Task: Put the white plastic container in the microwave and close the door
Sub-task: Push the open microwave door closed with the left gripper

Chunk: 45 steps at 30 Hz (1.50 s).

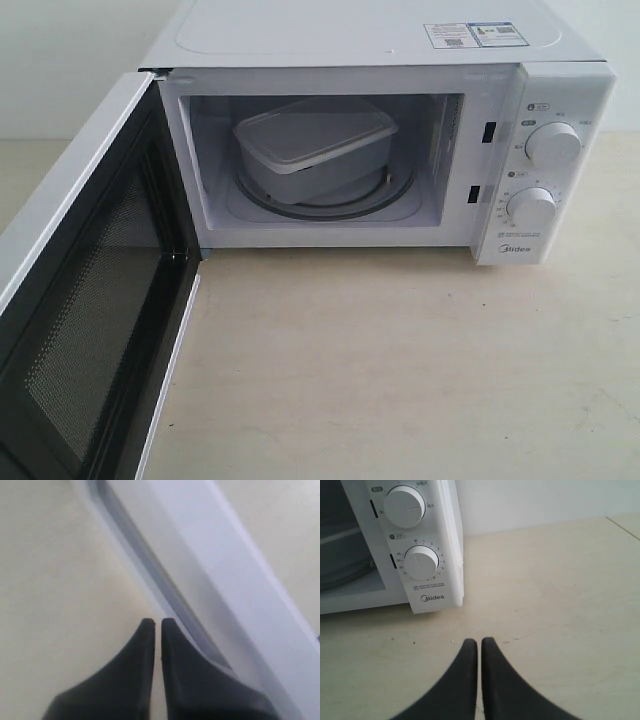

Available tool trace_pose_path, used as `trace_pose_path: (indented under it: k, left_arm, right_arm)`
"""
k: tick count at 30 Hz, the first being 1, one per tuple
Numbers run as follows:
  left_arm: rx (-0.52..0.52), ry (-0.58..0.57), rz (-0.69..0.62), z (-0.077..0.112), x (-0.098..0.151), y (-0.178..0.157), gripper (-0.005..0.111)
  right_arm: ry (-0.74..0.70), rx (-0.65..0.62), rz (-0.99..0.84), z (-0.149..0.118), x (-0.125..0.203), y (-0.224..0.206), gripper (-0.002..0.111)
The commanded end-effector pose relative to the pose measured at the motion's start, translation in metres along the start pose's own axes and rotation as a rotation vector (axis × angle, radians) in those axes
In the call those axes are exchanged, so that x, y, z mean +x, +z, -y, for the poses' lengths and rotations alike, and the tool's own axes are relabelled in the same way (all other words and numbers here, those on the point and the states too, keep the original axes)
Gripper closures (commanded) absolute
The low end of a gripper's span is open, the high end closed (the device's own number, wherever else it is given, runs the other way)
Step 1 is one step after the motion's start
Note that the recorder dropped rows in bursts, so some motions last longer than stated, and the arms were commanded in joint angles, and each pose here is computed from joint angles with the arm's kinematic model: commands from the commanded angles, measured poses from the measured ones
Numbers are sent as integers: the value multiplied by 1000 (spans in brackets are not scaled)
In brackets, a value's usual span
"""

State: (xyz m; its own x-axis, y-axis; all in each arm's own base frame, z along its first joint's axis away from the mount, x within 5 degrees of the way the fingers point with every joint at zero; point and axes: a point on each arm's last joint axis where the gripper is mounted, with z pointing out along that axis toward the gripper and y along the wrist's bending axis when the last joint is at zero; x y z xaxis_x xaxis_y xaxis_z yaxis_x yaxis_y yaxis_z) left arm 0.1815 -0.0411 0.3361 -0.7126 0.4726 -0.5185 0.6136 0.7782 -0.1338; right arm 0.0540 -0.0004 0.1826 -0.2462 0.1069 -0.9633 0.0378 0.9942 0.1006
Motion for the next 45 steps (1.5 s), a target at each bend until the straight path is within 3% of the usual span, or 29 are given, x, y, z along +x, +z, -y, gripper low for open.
trace_pose_path:
  k: [1,12,23,36,45]
  left_arm:
    - [59,82,38,3,-6,2,102]
    - [160,262,53,40,-22,20,102]
    - [217,354,125,73,-37,34,102]
    - [136,421,196,64,-57,60,102]
    - [-27,416,328,44,-82,88,102]
  right_arm:
    - [-7,5,12,0,-1,0,108]
    - [-7,5,12,0,-1,0,108]
    - [-7,5,12,0,-1,0,108]
    - [-7,5,12,0,-1,0,108]
    - [-9,5,16,0,-1,0,108]
